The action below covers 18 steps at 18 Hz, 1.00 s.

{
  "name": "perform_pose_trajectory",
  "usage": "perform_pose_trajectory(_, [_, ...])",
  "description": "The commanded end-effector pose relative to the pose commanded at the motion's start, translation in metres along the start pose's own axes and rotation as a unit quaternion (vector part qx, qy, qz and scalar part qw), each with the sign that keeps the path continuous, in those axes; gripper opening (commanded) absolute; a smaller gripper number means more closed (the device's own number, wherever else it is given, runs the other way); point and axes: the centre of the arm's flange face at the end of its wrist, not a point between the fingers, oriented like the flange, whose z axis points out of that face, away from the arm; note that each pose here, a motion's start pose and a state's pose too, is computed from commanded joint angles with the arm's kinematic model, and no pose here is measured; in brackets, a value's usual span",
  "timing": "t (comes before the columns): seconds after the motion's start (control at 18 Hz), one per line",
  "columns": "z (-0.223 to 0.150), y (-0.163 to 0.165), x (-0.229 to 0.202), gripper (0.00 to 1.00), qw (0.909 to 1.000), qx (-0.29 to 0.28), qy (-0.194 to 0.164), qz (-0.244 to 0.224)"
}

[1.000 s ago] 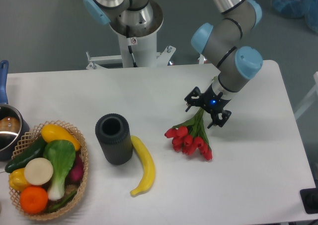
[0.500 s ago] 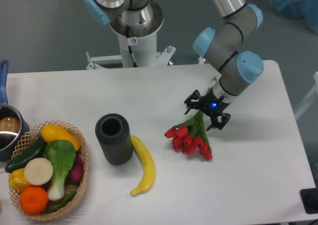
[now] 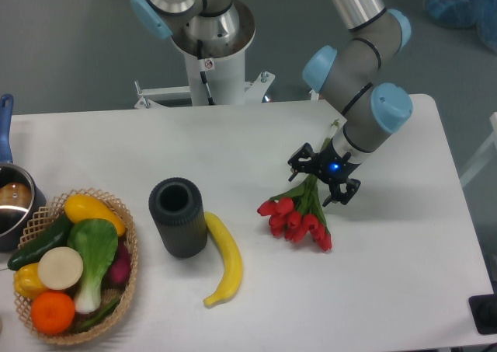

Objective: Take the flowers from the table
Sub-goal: 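Align the gripper fingers around the tulip stems and descend slightly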

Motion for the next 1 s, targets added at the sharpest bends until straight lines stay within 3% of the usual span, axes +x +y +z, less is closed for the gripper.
perform_pose_trajectory(1.0, [0.0047, 0.0029, -0.0053, 1.00, 1.0000, 0.000, -0.003, -0.006])
